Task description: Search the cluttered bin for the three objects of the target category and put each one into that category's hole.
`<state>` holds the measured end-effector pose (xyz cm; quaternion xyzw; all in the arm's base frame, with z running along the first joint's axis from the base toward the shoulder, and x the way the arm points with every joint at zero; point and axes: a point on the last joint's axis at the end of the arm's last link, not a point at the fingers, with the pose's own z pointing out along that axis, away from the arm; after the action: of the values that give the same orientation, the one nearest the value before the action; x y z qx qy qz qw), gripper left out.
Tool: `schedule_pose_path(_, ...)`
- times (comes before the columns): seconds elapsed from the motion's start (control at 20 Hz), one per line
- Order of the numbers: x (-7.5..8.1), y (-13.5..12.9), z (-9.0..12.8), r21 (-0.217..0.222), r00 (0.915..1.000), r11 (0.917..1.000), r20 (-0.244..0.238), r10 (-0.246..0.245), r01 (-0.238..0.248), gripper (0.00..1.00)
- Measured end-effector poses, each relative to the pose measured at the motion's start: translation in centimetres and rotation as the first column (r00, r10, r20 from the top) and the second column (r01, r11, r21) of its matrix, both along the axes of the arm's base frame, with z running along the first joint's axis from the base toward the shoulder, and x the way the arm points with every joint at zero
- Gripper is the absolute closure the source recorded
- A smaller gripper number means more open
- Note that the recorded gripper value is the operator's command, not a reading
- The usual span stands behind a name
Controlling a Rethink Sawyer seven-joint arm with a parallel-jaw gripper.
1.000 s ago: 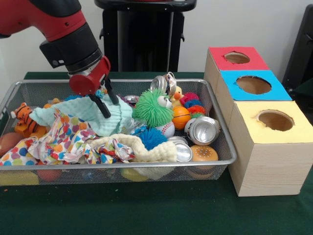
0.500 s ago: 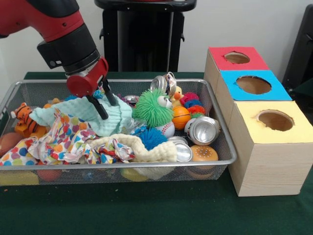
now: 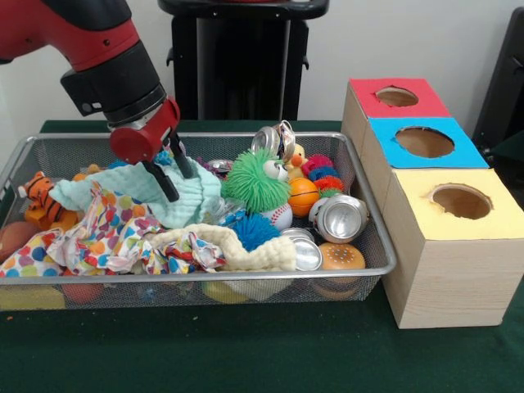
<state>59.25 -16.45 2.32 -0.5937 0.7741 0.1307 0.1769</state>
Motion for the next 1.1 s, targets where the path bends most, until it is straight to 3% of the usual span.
schedule_pose_path(0.3,-0.3,0.3,-1.1,-0.048,0.9993,0.9982,-0.011,0.034,-0.035,0.00)
schedule_pose_path(0.65,-0.2,1.6,-2.3,-0.111,0.9961,0.9901,0.011,0.088,-0.086,0.00)
schedule_pose_path(1.1,0.1,2.5,-2.8,-0.144,0.9944,0.9855,0.043,0.096,-0.089,0.00)
